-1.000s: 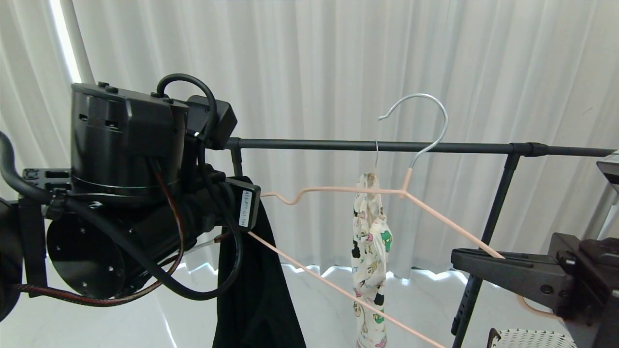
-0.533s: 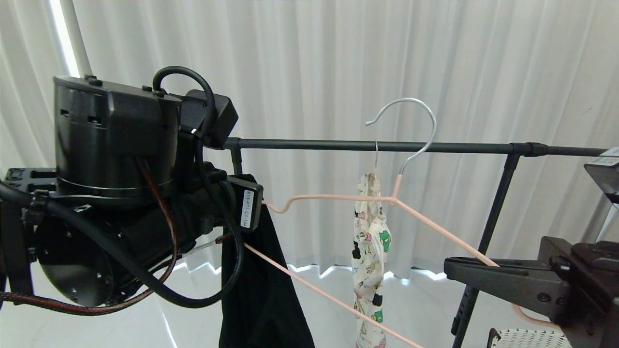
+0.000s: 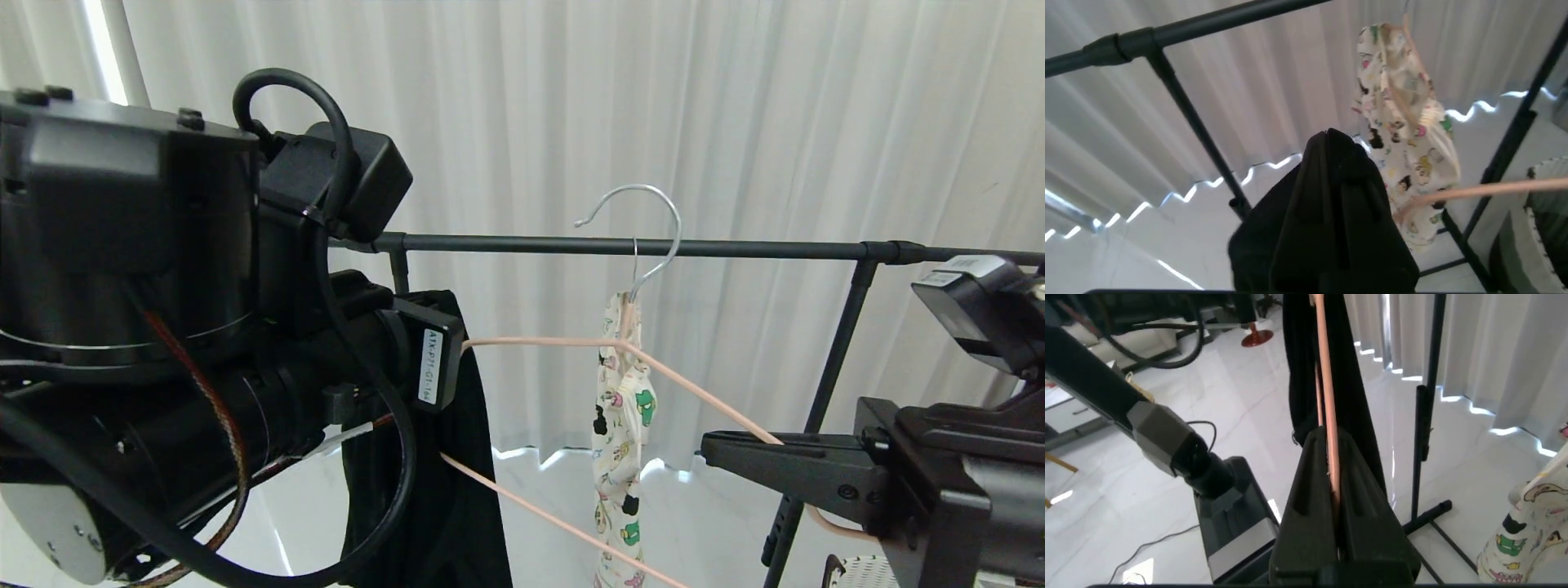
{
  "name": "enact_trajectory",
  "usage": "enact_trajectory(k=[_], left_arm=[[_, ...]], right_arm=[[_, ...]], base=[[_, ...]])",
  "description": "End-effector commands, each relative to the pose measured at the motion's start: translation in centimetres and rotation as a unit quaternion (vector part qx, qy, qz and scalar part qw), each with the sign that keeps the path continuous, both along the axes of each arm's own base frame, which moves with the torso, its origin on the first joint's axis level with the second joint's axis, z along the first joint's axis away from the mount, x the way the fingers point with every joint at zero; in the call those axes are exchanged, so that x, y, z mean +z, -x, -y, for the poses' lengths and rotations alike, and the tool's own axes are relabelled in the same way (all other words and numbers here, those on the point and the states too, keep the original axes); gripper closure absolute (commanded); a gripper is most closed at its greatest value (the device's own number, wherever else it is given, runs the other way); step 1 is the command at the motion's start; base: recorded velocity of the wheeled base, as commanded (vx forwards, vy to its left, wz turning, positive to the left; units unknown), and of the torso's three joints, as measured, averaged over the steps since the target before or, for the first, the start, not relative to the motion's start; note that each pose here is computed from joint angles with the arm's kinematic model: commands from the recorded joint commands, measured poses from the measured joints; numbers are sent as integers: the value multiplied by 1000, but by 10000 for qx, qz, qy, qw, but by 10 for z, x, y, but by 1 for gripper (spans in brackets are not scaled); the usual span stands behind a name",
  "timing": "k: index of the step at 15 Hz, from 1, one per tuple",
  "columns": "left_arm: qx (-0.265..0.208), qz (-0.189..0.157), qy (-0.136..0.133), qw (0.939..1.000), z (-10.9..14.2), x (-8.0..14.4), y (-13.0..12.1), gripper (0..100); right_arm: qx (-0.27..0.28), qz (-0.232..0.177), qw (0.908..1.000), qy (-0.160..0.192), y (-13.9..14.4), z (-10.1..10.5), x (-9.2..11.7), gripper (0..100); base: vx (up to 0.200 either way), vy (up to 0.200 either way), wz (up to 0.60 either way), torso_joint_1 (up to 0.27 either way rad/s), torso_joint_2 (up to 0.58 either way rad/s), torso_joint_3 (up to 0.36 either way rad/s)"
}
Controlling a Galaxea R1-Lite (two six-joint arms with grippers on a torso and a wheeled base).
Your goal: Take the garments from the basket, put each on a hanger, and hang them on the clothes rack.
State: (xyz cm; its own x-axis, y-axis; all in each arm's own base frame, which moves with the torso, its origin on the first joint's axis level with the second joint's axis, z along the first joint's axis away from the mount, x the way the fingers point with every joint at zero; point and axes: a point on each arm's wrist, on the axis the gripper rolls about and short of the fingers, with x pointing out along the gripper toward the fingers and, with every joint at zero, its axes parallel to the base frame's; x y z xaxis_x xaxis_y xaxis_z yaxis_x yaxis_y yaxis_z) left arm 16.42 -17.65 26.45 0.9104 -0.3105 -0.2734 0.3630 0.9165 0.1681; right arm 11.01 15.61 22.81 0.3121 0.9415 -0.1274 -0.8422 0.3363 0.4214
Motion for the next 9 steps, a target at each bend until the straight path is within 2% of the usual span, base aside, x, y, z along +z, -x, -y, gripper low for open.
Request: enact_trajectory(k=[1,5,9], left_arm=[[-100,82,96,9999,5,7,2,100],[-361,142,175,9991,26,15,3,100],[-598,166,215,9978,42,18,8,100]], right_arm=[[80,-91,9999,115,-1,-7,-6,100],[143,-60,9998,96,-4,-18,-9,100],[47,2,9999,111,-6,-40,-14,100]], base=[[0,0,0,0,0,0],[0,0,0,0,0,0],[0,0,0,0,0,0]])
